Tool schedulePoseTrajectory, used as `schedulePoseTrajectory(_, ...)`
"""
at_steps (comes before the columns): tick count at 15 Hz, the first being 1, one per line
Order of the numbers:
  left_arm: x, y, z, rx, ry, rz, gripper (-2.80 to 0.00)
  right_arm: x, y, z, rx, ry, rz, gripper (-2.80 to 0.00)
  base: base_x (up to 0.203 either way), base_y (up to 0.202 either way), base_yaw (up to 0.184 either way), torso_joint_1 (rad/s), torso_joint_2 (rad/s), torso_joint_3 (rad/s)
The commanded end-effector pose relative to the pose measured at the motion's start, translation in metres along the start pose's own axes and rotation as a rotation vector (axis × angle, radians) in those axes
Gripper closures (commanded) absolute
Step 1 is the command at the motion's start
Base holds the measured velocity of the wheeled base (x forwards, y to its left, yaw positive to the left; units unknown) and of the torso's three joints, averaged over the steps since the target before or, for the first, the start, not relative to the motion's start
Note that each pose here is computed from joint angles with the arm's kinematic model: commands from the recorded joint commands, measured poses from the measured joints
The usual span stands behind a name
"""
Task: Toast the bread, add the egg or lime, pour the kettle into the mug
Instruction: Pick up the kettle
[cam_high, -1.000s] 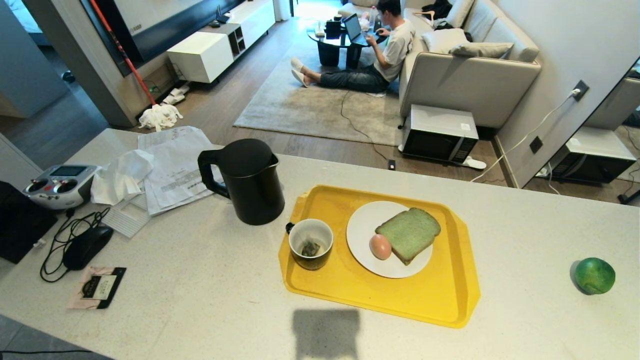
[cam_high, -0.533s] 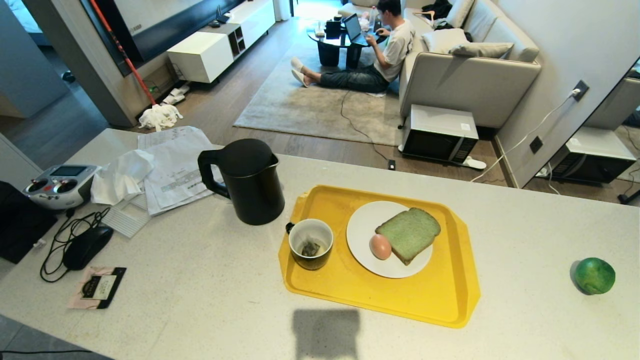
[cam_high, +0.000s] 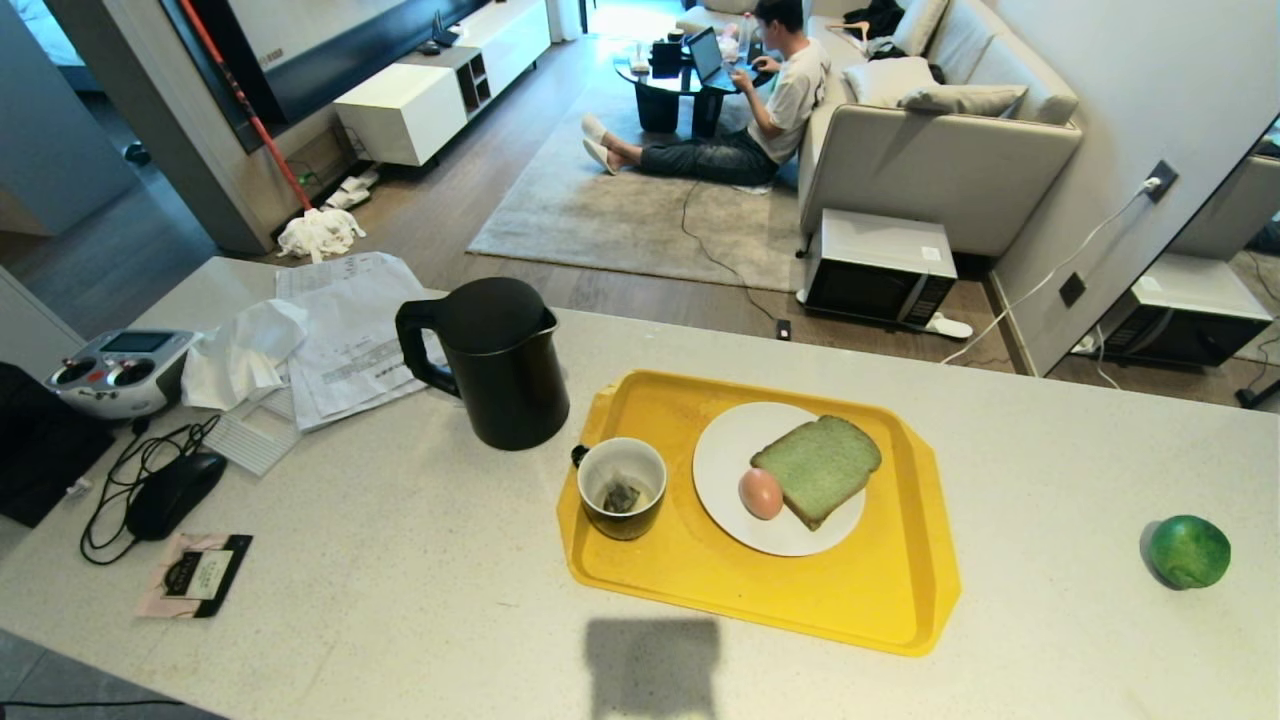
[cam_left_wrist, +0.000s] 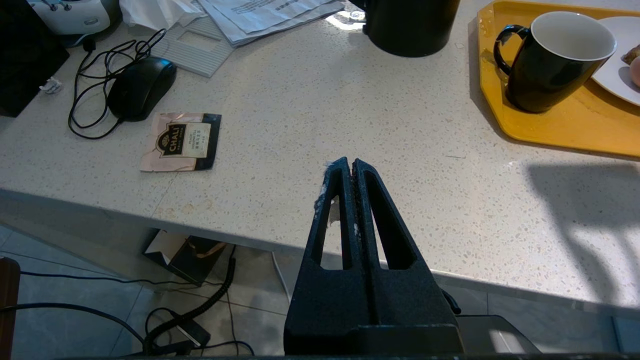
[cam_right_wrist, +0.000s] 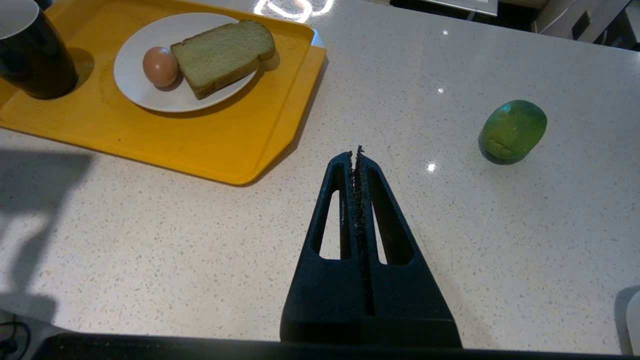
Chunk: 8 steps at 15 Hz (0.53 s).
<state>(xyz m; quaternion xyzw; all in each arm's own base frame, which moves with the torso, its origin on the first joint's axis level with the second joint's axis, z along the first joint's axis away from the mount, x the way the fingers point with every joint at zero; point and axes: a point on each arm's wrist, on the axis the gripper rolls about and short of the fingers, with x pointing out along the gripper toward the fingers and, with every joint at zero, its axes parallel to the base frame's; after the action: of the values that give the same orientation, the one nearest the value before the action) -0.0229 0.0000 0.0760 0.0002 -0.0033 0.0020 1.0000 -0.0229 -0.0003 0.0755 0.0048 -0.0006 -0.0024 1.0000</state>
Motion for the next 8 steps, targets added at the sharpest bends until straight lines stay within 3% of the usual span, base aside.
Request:
schedulePoseTrajectory(1,0.0001,0.0000,-0.0004,0.000,0.000,0.002,0.00,0.0002,0.0000,-0.0004,0.000,0.003,0.000,0.00,0.000,0.000,0.000,0.000,0.00,0.000)
schedulePoseTrajectory(8,0.0001,0.0000,-0.0004,0.002,0.001,0.002,0.00,0.0002,0.0000,-0.0004,0.000,0.003,0.000,0.00,0.000,0.000,0.000,0.000,0.00,0.000)
